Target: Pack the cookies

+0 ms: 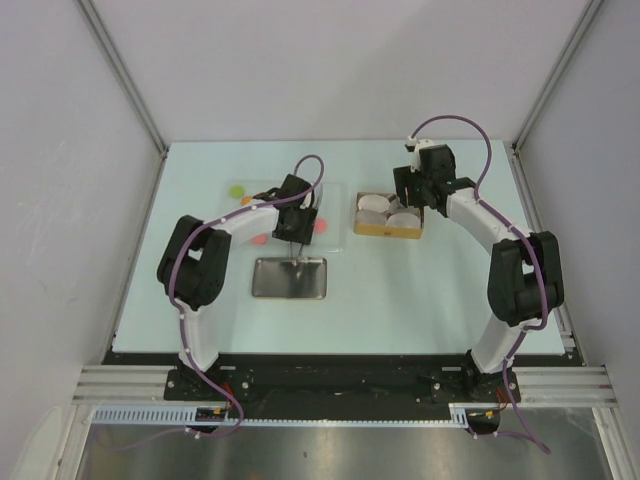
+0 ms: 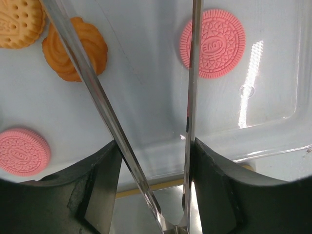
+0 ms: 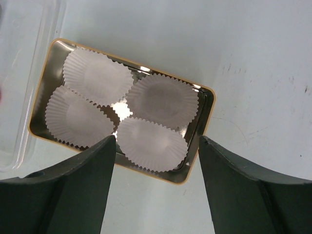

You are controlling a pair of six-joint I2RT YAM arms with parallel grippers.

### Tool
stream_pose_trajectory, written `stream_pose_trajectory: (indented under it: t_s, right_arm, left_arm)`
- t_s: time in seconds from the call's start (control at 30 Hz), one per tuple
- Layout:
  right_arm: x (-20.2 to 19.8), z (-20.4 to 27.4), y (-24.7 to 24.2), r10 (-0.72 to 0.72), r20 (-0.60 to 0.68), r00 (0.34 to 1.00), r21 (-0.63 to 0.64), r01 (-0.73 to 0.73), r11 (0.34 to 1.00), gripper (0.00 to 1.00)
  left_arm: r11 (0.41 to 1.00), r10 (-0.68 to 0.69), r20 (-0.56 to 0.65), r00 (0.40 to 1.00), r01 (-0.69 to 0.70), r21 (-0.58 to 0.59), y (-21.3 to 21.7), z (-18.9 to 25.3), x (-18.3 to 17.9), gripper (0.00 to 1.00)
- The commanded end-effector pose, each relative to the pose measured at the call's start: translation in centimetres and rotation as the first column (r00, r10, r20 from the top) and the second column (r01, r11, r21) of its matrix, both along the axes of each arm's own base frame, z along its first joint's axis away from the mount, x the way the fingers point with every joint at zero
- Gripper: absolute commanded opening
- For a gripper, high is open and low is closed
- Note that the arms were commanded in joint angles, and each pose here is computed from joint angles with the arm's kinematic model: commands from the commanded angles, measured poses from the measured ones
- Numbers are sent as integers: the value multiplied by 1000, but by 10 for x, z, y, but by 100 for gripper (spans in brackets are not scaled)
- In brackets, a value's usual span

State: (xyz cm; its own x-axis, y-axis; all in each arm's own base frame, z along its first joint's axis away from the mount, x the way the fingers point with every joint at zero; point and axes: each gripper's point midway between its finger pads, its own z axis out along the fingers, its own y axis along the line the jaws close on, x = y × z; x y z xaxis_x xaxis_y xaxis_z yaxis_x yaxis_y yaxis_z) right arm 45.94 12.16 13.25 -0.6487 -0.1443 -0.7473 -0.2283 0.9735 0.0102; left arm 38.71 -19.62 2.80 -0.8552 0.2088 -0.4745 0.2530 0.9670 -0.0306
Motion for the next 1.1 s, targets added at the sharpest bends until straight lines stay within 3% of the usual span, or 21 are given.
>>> stream_pose_trajectory:
  t_s: [0.0,0.37,0.63,0.87,1.07]
  right_arm:
    - [6,15,4,7,53,999,19,-8,1000,73]
    - [5,19,1,4,60,998,18,-5,1000,72]
    - [3,22,4,21,61,998,38,-23,999,72]
    - [1,27,5,26,69,997,45,-29,999,72]
    - [-1,24,4,27,66,997,52,-30,998,72]
  left_arm:
    - [999,34,51,998,-33,-18,-3,16,17,61]
    - [1000,9,111,994,-9,8,4,32,20,50]
    - [998,-57,213,975,60,-5,7,80,17,48]
    - [985,-161,218,963,170,-25,11,104,1,47]
    - [974,-213,216,953,225,-31,25,109,-7,41]
